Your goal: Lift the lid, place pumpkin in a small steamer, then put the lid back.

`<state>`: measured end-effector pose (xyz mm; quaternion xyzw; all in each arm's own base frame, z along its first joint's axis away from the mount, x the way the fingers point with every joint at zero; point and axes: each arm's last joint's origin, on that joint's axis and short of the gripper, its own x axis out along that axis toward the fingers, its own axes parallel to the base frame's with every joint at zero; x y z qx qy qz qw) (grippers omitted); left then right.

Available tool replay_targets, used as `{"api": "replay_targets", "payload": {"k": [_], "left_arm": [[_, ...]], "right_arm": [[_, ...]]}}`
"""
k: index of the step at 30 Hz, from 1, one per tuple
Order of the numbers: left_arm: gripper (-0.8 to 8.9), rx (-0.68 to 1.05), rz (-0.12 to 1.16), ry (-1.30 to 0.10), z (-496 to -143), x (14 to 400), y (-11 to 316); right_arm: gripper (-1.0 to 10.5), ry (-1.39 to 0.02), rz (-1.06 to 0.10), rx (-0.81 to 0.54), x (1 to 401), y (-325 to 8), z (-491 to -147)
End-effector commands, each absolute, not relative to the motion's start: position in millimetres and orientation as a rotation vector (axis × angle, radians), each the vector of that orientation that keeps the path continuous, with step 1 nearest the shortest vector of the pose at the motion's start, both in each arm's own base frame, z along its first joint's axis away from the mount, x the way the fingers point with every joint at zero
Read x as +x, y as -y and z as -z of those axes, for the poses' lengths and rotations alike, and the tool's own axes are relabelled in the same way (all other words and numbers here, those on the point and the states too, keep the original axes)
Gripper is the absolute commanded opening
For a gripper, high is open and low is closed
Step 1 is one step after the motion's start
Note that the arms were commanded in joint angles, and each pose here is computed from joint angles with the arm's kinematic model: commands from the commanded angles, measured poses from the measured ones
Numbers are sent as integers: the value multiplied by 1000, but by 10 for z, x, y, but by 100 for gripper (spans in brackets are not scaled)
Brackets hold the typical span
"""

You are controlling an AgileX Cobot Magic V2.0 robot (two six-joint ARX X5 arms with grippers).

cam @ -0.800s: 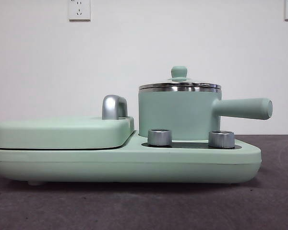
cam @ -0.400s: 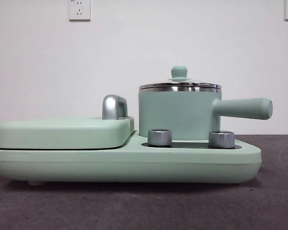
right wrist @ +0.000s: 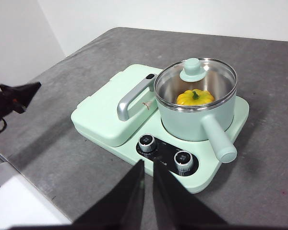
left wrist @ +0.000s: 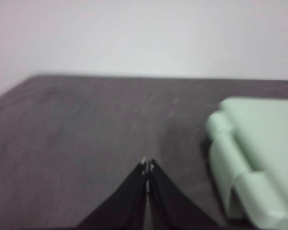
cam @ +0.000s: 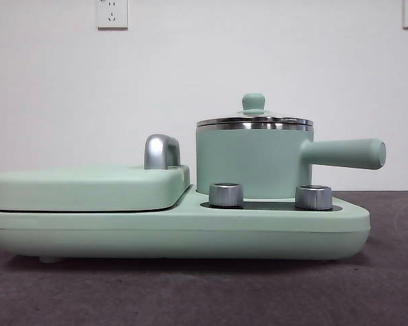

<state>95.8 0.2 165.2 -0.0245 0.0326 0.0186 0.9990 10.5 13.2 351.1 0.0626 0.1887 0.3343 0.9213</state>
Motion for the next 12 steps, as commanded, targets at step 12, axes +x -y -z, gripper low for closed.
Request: {"api": "replay_targets", "payload": {"k": [12], "left_arm": [[7,-42,-85,-176,-1496,955,-41]], "right_arm": [[25,-368,-696,120,102,-132,-3546]]}}
